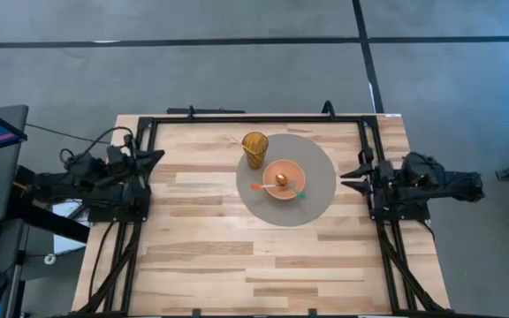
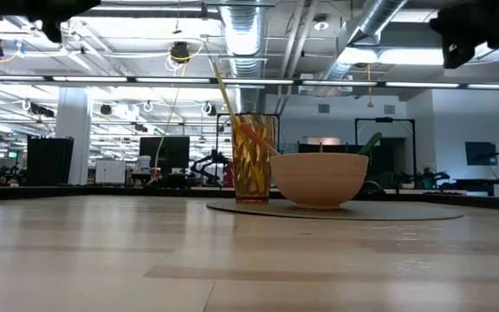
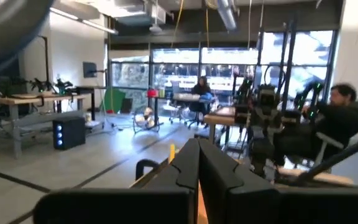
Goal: Pick & Place Utensil
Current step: Return to Home Position
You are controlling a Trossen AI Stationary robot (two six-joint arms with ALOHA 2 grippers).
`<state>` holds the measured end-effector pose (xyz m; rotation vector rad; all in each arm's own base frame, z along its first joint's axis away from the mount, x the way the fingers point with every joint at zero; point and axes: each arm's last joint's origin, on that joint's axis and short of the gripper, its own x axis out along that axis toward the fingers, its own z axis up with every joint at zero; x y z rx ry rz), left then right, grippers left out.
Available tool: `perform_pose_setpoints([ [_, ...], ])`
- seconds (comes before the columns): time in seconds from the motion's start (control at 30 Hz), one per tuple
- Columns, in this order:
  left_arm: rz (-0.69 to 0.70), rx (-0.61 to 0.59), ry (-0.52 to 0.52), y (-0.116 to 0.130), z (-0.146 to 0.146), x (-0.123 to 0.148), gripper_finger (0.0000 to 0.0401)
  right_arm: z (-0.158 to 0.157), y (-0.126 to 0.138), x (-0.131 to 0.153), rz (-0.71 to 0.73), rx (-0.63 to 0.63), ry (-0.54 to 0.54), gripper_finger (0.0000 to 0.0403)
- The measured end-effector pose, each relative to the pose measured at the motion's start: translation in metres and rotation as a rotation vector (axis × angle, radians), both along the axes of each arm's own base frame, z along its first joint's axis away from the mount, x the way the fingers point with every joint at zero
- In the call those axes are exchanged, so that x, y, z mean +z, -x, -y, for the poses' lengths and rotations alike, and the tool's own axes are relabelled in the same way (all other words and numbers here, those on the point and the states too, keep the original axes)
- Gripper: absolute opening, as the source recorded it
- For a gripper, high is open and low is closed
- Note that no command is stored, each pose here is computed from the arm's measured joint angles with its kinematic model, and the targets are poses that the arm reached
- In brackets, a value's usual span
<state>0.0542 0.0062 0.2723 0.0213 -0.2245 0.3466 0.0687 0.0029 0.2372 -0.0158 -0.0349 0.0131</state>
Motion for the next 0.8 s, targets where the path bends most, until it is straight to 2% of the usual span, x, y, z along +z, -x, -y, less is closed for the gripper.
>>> perform_pose_setpoints([
  [0.2,-0.122,-0.047,0.013,-0.009,0.002,-0.012,0.0007,0.000,-0.007,-0.014,-0.033,-0.007,0.009,0.0072],
  [0.3,-0.161,-0.110,0.017,-0.015,0.005,-0.023,0.0006,0.000,-0.009,-0.023,-0.062,-0.022,0.011,0.0072],
  [0.43,-0.154,-0.121,0.060,-0.023,0.006,-0.044,0.0008,0.001,-0.013,-0.032,-0.079,-0.044,0.012,0.0072],
  [0.6,-0.161,-0.135,0.064,-0.034,0.008,-0.071,0.0006,0.000,-0.020,-0.047,-0.061,-0.003,0.022,0.0072],
  [0.8,-0.104,-0.138,0.073,-0.039,0.008,-0.083,0.0008,0.000,-0.023,-0.054,-0.056,0.004,0.038,0.0072],
])
